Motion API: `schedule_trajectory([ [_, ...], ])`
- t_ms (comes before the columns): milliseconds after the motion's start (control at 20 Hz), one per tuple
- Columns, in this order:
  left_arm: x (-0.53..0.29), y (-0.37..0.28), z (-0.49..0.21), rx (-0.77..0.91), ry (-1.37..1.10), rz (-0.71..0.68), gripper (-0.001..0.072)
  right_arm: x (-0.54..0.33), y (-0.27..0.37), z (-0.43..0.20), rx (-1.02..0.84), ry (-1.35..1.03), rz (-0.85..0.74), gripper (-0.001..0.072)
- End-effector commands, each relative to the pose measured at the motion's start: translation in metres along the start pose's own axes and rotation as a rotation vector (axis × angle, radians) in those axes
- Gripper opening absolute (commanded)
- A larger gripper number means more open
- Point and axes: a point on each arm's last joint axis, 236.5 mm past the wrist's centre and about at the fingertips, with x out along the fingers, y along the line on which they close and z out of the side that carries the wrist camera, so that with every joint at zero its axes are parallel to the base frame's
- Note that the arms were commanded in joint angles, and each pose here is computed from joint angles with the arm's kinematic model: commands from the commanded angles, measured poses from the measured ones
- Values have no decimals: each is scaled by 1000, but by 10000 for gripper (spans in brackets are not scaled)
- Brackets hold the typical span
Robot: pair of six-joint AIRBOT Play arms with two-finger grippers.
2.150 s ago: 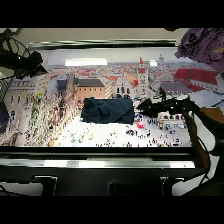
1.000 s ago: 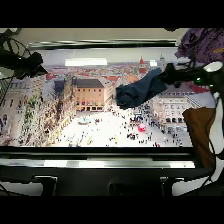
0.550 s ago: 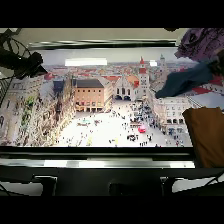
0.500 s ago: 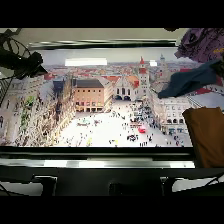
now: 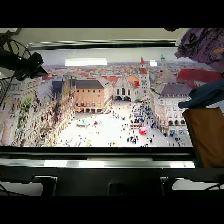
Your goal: Fold the clothes and pants, and hang the long-sleeved shirts on hangers.
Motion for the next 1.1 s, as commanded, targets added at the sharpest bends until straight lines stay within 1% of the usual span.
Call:
schedule_trajectory([
  [0,-1,2,-7,-1,29,9,16,-25,-15,6,77,-69,-78,24],
  [150,-1,-1,-10,-2,44,-7,16,-37,-31,-4,108,-51,-153,23],
  [400,-1,-6,-13,-3,55,-27,16,-58,-85,-32,109,44,-404,24],
  [650,-1,-6,-14,-2,57,-27,16,-76,-112,-42,-12,85,-521,24],
  [800,-1,-6,-14,2,59,-26,16,-81,-151,-55,-28,108,-651,26],
  [1050,-1,-6,-14,1,58,-26,16,-67,-193,-70,-31,124,-749,25],
])
